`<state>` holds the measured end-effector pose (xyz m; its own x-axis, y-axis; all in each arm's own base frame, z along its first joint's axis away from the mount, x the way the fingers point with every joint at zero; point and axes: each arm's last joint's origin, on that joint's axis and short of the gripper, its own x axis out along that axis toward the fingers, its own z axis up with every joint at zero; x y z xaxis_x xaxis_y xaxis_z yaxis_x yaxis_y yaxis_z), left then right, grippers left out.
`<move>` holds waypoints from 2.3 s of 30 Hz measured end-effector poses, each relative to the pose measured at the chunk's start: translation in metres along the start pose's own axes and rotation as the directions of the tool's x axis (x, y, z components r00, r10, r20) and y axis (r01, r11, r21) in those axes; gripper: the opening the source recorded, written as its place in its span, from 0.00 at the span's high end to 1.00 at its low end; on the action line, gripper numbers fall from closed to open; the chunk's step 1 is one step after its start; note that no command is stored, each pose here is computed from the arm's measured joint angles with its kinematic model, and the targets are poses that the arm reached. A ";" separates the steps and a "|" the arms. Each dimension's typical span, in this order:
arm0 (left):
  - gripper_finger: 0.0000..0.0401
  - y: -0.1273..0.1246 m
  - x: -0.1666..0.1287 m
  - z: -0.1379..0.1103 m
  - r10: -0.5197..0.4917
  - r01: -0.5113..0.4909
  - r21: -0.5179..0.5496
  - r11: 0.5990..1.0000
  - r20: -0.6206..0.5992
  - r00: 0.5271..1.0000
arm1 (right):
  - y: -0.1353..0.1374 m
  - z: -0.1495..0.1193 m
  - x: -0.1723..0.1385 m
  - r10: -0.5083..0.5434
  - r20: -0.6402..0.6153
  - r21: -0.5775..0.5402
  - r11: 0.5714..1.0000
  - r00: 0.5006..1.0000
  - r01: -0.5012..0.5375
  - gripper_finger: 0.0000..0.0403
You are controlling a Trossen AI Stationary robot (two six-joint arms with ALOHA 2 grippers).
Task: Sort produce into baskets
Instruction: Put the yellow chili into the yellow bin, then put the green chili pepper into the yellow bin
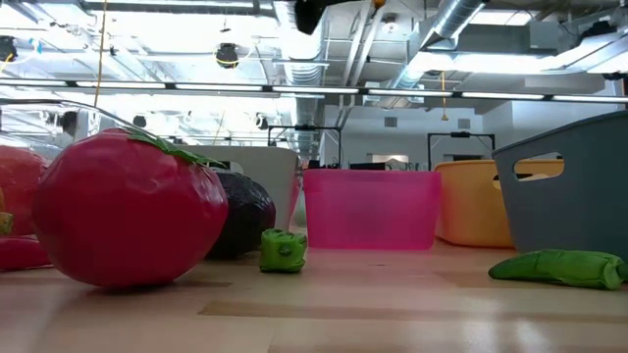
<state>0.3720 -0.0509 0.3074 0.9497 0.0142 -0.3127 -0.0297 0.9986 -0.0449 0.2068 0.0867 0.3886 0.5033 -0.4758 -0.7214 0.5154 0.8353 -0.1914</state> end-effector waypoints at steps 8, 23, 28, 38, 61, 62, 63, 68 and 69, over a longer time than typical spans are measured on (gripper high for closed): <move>0.90 0.015 0.035 -0.010 -0.061 0.058 0.034 0.998 0.104 0.993 | 0.000 -0.006 0.007 -0.001 -0.006 0.000 1.000 1.000 0.001 0.35; 0.68 0.035 0.134 -0.070 -0.017 0.014 0.041 0.999 0.066 0.998 | 0.003 -0.003 0.008 0.019 0.006 0.023 1.000 1.000 -0.019 0.35; 0.66 0.033 0.136 -0.053 -0.018 0.020 0.060 0.998 -0.028 0.999 | 0.005 -0.003 0.007 0.049 -0.001 0.030 0.998 0.999 -0.048 0.35; 0.68 0.031 0.083 0.008 -0.003 0.063 0.206 0.976 -0.278 0.961 | 0.016 0.000 0.008 0.211 -0.059 0.088 0.975 0.976 -0.206 0.35; 0.68 -0.029 -0.103 -0.014 0.176 -0.108 0.174 0.979 -0.447 0.877 | 0.146 -0.016 0.110 0.419 -0.383 0.036 0.897 0.823 -0.440 0.35; 0.68 -0.030 -0.108 -0.020 0.182 -0.122 0.161 0.979 -0.436 0.881 | 0.151 -0.018 0.115 0.427 -0.404 0.044 0.892 0.809 -0.450 0.35; 0.68 -0.030 -0.113 -0.028 0.189 -0.135 0.151 0.979 -0.434 0.881 | 0.155 -0.020 0.121 0.437 -0.420 0.051 0.887 0.796 -0.460 0.35; 0.68 -0.029 -0.128 -0.051 0.173 -0.153 0.082 0.985 -0.405 0.898 | 0.175 -0.032 0.149 0.465 -0.517 0.087 0.864 0.719 -0.496 0.35; 0.68 -0.030 -0.129 -0.054 0.166 -0.152 0.068 0.986 -0.396 0.903 | 0.179 -0.035 0.154 0.468 -0.542 0.095 0.860 0.698 -0.502 0.35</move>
<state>0.2331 -0.0850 0.2978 0.7292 0.1582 -0.6658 -0.1519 0.9861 0.0679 0.3522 0.1722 0.2197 0.2168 0.2075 -0.9539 0.2562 0.9308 0.2607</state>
